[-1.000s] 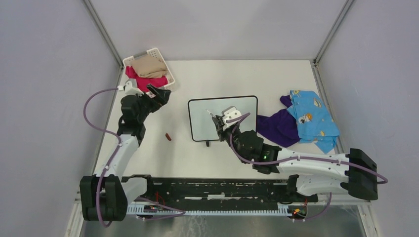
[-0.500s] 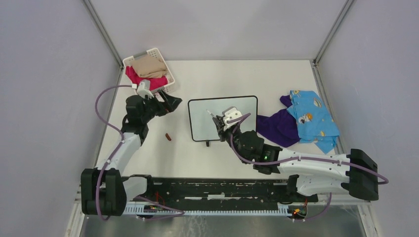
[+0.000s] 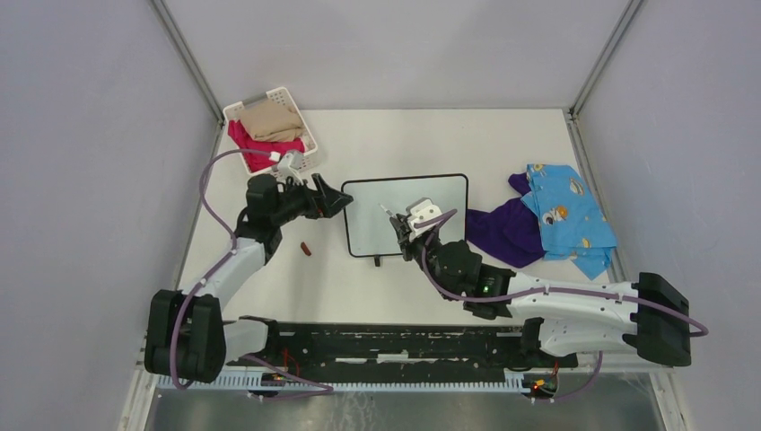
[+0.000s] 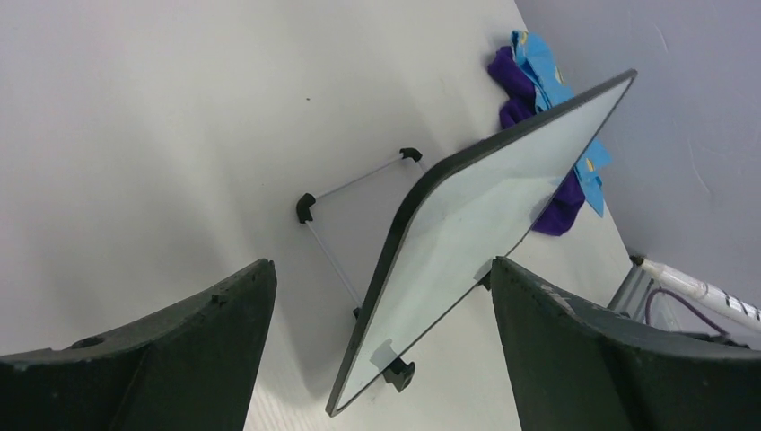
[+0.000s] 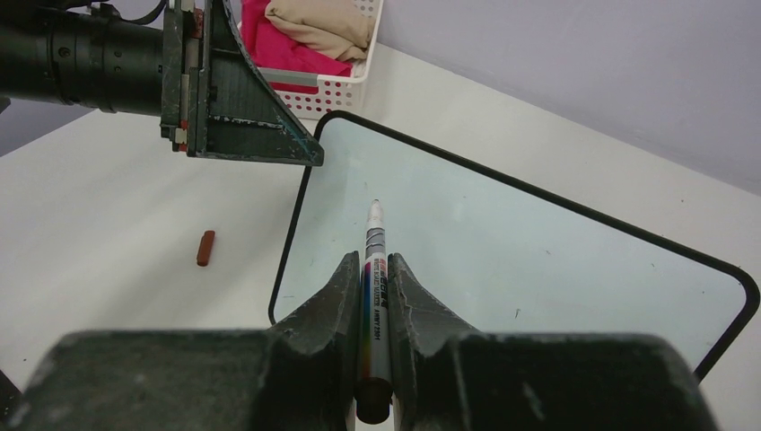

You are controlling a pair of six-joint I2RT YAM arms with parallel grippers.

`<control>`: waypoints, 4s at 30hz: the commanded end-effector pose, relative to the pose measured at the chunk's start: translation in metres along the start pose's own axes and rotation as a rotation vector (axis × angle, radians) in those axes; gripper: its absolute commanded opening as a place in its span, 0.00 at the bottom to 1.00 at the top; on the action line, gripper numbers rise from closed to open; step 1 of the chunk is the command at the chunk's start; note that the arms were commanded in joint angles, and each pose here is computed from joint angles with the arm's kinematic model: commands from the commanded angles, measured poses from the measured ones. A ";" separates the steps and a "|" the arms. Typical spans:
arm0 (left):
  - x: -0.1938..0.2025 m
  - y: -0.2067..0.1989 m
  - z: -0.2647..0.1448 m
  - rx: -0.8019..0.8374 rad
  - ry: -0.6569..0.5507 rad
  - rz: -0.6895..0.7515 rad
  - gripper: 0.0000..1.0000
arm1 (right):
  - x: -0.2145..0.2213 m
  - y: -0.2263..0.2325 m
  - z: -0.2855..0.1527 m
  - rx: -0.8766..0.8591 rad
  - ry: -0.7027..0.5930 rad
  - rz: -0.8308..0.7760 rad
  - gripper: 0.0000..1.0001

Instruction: Write a sentence on the whiteboard

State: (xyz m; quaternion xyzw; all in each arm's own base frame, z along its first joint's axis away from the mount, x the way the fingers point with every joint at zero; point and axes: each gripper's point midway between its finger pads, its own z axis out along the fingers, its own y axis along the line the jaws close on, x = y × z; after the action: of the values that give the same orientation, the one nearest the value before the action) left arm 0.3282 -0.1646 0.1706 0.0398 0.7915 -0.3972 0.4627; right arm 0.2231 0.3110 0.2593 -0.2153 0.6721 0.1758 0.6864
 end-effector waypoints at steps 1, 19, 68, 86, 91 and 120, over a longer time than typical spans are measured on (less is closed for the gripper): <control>0.003 -0.019 0.003 0.159 0.027 0.105 0.89 | -0.016 -0.002 -0.003 0.001 -0.048 0.040 0.00; 0.033 -0.017 0.012 0.349 0.005 0.048 0.66 | -0.009 0.018 0.007 -0.064 -0.032 0.009 0.00; 0.049 -0.010 0.020 0.413 0.003 -0.015 0.34 | 0.006 0.019 0.061 0.070 -0.025 -0.003 0.00; 0.050 -0.009 0.022 0.399 0.015 0.000 0.27 | 0.039 0.008 0.062 0.089 0.039 -0.023 0.00; 0.051 -0.009 0.022 0.398 0.017 -0.002 0.26 | 0.049 0.004 0.057 0.093 0.059 -0.020 0.00; 0.037 -0.010 0.021 0.372 -0.019 0.015 0.46 | 0.014 -0.004 0.039 0.061 -0.033 0.056 0.00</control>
State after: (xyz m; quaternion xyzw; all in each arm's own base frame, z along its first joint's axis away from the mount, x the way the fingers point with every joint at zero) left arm 0.3081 -0.1989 0.1194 0.0943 0.7238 -0.5483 0.4082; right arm 0.2576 0.3275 0.2228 -0.1940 0.6884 0.1591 0.6806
